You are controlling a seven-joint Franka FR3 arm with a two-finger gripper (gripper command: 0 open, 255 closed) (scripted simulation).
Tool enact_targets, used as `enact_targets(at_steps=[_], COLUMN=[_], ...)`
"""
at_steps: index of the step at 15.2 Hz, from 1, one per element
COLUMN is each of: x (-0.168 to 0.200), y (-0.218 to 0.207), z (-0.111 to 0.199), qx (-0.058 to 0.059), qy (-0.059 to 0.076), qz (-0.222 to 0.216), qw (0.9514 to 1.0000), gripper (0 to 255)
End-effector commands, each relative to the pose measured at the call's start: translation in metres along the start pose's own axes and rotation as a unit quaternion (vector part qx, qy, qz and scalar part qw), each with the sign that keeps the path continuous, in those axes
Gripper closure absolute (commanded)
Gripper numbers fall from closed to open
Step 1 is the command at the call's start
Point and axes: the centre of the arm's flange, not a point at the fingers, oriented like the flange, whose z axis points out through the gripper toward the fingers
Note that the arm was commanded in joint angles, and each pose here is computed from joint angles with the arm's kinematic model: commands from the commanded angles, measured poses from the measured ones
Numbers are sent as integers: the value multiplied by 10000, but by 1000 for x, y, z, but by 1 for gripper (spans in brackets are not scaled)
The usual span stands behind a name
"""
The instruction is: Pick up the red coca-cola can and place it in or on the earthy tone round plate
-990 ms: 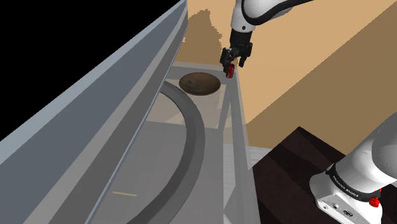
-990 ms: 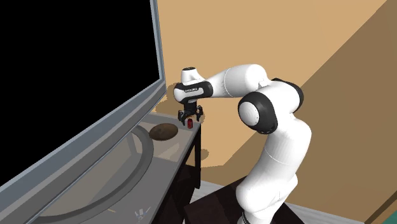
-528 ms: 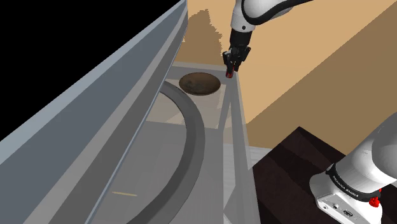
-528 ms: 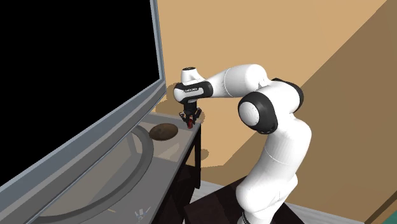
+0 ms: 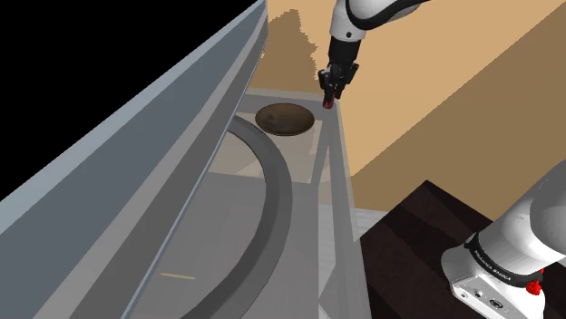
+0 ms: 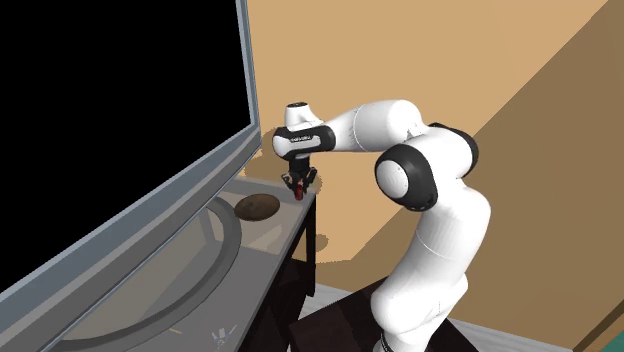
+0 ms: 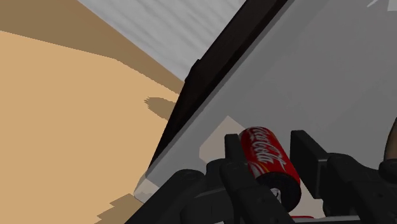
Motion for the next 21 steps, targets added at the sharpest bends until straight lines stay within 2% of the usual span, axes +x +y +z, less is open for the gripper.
enact_targets(at_steps=[1, 16, 21], x=[1, 3, 3], y=[0, 2, -64], z=[-11, -89, -86], qx=[-1, -1, -1], qy=[-2, -2, -2], qz=[1, 1, 1], qw=[10000, 10000, 10000], gripper=[255, 255, 255])
